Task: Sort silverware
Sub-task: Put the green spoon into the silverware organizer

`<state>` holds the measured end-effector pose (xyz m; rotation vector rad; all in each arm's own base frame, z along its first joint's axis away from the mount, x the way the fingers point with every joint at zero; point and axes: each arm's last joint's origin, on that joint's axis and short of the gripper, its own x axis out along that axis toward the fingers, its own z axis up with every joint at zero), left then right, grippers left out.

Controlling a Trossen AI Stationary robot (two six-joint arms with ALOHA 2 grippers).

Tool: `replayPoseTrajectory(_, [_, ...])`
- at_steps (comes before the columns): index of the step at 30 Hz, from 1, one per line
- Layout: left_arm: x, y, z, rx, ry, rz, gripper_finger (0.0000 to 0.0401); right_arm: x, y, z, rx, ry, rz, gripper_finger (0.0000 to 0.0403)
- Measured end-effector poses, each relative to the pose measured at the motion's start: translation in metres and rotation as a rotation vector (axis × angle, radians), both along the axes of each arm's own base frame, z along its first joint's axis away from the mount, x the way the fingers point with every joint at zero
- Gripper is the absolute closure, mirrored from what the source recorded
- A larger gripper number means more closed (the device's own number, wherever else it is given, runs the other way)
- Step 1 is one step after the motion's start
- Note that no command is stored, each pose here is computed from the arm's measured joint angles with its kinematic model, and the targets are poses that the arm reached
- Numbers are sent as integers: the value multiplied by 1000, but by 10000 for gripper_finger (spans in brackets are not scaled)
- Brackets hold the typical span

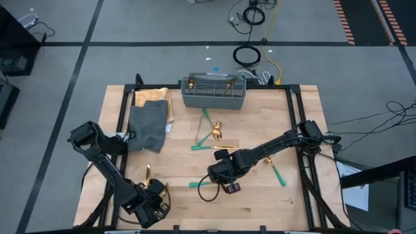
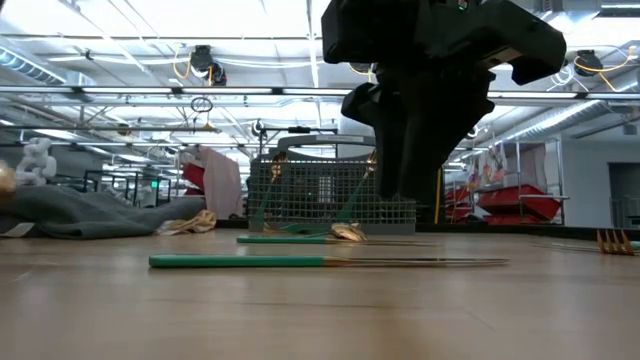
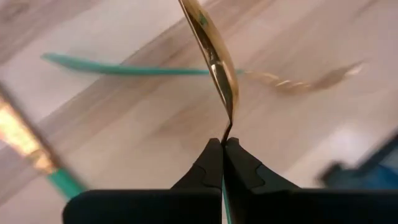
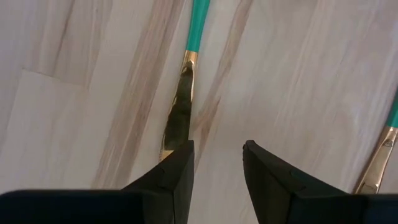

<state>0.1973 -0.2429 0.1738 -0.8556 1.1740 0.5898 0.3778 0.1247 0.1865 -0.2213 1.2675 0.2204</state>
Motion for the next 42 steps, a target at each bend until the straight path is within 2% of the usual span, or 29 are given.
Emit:
replayPoseTrajectory(4, [2,2,18,25,-111,25,400,-1,0,0,-4,9,3,275])
replayPoseTrajectory(6, [1,8,28,126,-213,53,400,-2,-1,0,-7,16,4,275])
replayPoseTrajectory(8, [1,18,37,291,-354,87,400,-4,-1,-1,-14,38,3,275])
replayPoseTrajectory(11, [-1,41,49,626,-545,130,400,-8,-3,-2,-31,82,-25,275])
replayPoseTrajectory(15, [8,77,65,1055,-690,125,400,-13,-7,-3,-97,120,-82,275])
replayPoseTrajectory(17, [17,95,73,1247,-684,100,400,-14,-8,-3,-113,135,-97,275])
replayPoseTrajectory(21, [38,144,79,1435,-418,110,400,-15,-9,-3,-110,144,-128,275])
replayPoseTrajectory(25, [50,183,78,1498,-250,183,400,-15,-8,-3,-105,143,-144,275])
replayPoseTrajectory(27, [53,200,78,1501,-213,253,400,-15,-8,-3,-105,142,-146,275])
replayPoseTrajectory(30, [54,218,80,1486,-212,359,400,-15,-8,-3,-102,140,-154,275])
replayPoseTrajectory(33, [54,228,82,1437,-295,506,400,-15,-8,-3,-101,140,-157,275])
replayPoseTrajectory(36, [55,239,82,1427,-302,579,400,-15,-8,-3,-101,141,-159,275])
replayPoseTrajectory(38, [56,241,82,1412,-330,617,400,-15,-7,-3,-99,141,-164,275])
replayPoseTrajectory(42, [62,216,79,1393,-384,535,401,-16,-5,-3,-97,141,-166,275])
